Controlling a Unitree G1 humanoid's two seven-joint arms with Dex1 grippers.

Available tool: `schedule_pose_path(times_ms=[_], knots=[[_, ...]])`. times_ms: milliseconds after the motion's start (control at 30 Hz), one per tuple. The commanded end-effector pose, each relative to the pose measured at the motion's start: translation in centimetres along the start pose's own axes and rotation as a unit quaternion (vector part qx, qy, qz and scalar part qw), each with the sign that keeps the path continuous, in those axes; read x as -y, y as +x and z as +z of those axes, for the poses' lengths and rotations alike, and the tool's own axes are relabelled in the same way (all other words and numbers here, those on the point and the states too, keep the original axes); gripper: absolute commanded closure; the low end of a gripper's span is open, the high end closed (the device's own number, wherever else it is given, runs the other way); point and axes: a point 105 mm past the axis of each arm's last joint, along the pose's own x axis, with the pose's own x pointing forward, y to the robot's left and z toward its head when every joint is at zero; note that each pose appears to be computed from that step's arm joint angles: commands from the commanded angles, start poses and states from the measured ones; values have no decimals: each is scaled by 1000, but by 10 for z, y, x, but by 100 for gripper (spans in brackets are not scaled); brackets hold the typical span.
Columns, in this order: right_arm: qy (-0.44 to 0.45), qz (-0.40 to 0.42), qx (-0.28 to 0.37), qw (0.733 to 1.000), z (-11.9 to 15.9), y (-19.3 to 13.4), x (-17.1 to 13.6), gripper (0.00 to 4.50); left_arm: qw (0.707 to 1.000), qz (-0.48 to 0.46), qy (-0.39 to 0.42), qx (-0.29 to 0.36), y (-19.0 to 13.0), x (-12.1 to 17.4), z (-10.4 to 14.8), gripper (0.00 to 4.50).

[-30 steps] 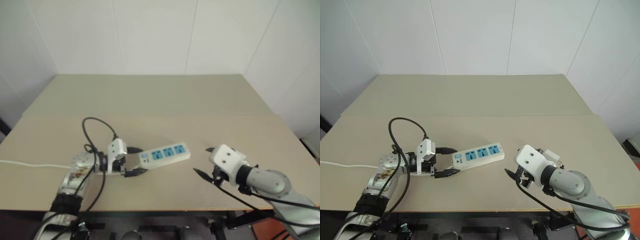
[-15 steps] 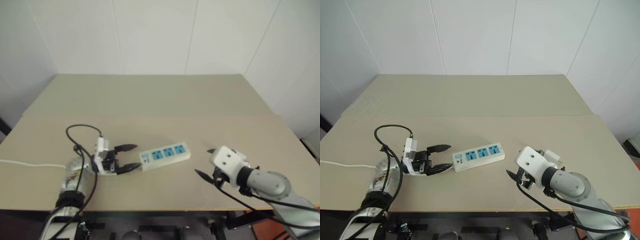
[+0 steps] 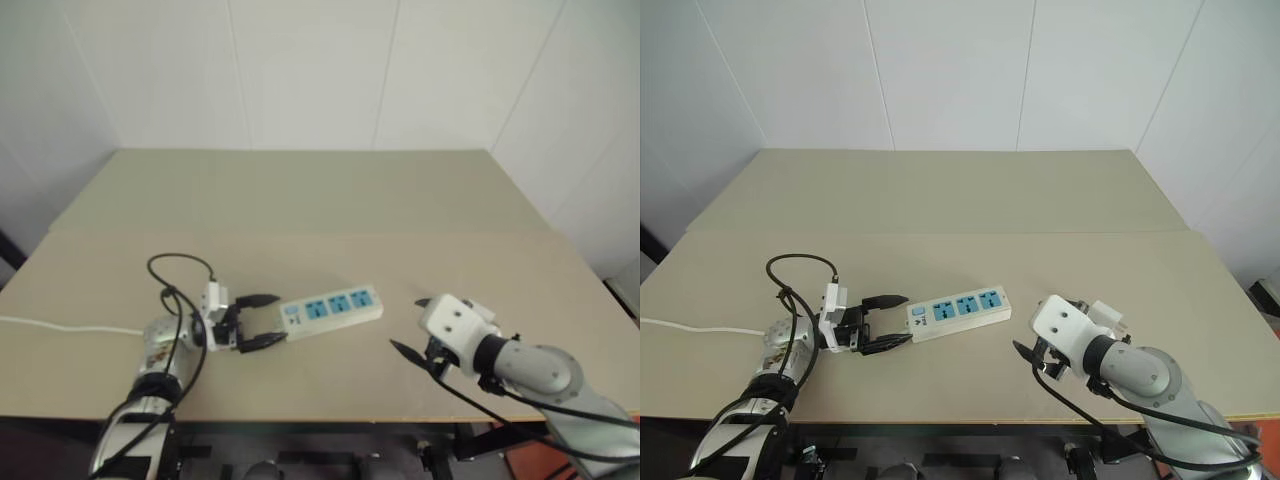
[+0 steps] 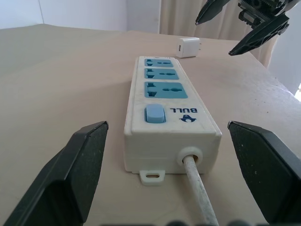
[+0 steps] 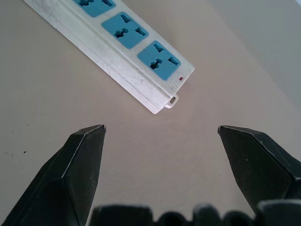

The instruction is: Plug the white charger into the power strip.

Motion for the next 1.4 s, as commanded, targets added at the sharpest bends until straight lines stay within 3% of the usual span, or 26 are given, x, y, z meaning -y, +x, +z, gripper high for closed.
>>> schedule_pose_path(times_ms=[33, 967, 1133, 1400], knots=[[-16, -11, 17, 1000, 10, -4, 2, 0, 1000, -12, 2, 8, 7, 2, 0, 6], [-11, -17, 9, 1000, 7, -2, 1, 0, 999, -20, 0, -32, 23, 8, -22, 6], [-10, -19, 9, 1000, 8, -2, 1, 0, 999, -23, -2, -36, 24, 10, -25, 123], [0, -17, 8, 1000, 11, -5, 8, 0, 997, -51, 17, -50, 27, 10, -19, 127]])
